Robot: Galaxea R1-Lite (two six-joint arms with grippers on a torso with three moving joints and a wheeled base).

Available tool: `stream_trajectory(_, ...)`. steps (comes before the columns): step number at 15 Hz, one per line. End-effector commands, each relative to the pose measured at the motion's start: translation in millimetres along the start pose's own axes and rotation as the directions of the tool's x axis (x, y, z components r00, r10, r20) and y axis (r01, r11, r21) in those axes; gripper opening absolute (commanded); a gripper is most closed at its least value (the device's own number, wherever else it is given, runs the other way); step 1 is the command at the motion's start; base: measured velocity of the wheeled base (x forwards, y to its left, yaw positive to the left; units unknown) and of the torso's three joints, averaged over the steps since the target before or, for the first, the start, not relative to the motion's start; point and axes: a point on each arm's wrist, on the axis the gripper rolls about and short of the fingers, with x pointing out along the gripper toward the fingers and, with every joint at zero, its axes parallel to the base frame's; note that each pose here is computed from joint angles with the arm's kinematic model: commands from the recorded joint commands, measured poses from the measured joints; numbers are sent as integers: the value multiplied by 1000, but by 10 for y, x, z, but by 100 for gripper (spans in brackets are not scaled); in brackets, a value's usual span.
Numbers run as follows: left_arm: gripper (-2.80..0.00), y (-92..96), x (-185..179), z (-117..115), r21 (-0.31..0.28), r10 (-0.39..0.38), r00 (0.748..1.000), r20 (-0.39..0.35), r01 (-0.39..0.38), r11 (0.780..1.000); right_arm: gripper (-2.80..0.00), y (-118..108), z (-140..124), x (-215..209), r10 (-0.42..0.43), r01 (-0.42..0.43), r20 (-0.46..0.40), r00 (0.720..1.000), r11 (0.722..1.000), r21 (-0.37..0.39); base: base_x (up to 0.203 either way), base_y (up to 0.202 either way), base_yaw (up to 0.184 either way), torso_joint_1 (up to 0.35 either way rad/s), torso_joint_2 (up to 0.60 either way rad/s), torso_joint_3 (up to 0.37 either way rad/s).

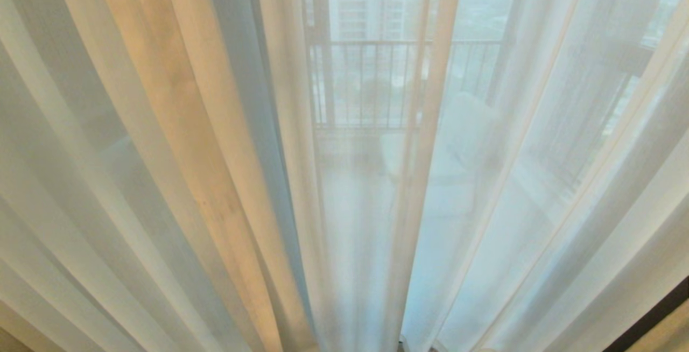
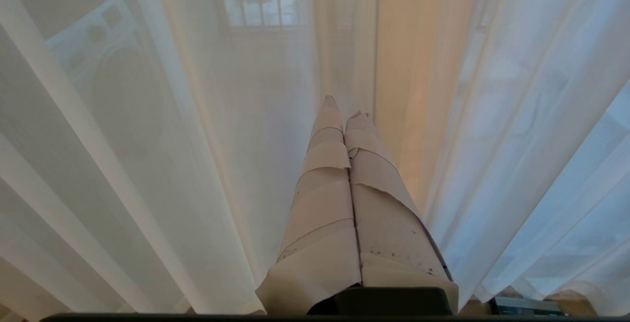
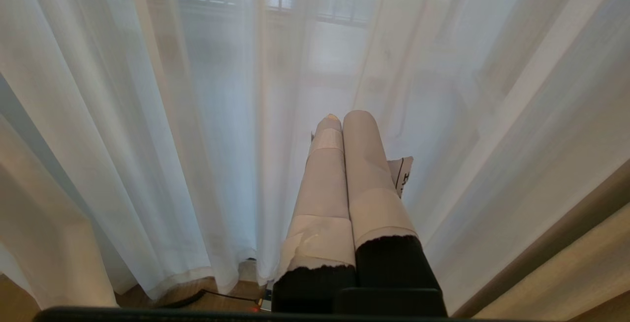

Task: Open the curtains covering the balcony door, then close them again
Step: Close the outer curtains on both sides

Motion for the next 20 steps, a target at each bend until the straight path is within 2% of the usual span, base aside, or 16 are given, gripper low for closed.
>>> stream_trajectory(1, -280, 0, -1, 0, 0, 1, 1000, 2, -1, 1000, -280, 0, 1, 1, 0, 0, -1, 1000, 1000, -1, 0, 0, 0, 0, 0, 0)
stream_trajectory(17, -280, 0, -1, -1, 0, 4, 1000, 1, -4, 1000, -280, 0, 1, 1, 0, 0, -1, 1000, 1000, -1, 0, 0, 0, 0, 0, 0)
stream_trajectory(20, -280, 1, -1, -1, 0, 4, 1000, 1, -4, 1000, -280, 0, 1, 1, 0, 0, -1, 1000, 1000, -1, 1, 135, -1, 1, -1, -2)
